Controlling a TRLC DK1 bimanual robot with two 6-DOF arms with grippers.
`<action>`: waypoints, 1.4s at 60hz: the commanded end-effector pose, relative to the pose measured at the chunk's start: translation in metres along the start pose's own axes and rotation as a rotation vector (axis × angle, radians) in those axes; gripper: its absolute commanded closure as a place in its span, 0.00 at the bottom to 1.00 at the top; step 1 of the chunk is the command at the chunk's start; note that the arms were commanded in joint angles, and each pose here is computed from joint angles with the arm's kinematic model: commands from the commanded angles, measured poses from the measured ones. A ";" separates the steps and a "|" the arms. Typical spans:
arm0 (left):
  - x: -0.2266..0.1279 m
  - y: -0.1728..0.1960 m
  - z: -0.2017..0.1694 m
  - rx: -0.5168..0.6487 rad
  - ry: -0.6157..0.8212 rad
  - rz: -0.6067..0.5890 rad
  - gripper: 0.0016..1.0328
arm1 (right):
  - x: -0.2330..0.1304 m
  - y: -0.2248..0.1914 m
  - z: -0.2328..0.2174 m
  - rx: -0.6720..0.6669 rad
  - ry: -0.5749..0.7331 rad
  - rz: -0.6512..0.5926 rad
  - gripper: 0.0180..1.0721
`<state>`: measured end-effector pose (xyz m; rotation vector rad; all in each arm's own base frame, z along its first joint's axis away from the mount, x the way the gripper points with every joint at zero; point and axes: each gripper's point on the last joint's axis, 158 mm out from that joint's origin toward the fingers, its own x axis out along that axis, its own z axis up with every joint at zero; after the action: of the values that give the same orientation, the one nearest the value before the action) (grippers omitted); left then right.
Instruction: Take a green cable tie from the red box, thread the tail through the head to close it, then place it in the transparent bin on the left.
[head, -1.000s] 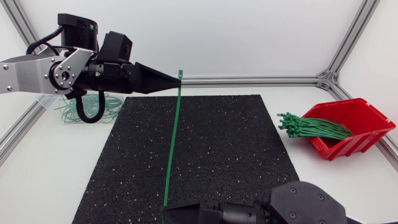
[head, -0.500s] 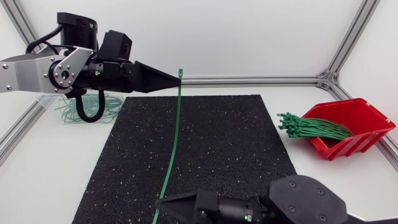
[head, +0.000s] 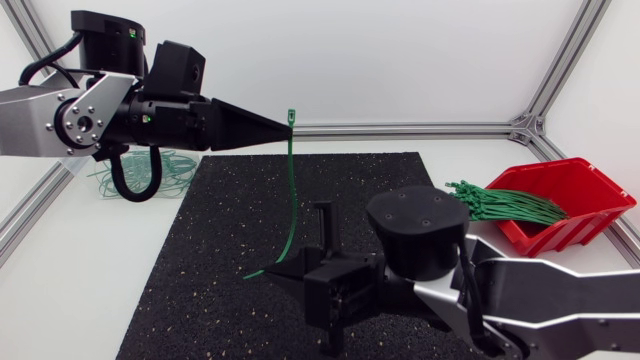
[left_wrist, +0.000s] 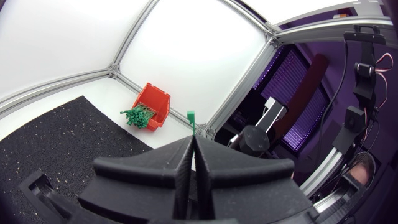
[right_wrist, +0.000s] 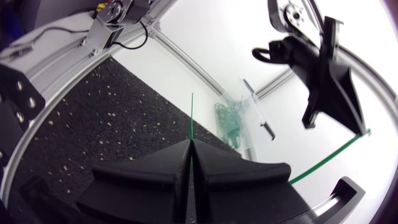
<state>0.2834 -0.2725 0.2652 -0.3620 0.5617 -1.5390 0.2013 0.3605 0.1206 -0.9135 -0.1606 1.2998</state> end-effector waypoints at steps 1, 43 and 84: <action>0.002 -0.008 -0.008 0.035 0.005 0.005 0.97 | -0.008 -0.025 0.015 0.214 -0.036 0.029 0.95; 0.018 -0.044 -0.051 0.064 -0.034 0.028 0.97 | -0.103 -0.041 0.095 1.319 -0.074 0.589 0.95; 0.012 -0.081 -0.037 0.080 -0.200 0.096 0.97 | -0.130 -0.078 0.160 1.823 -0.016 0.672 0.95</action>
<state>0.1978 -0.2828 0.2841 -0.3888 0.3386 -1.4250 0.1330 0.3264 0.3083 0.6435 1.2128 1.4057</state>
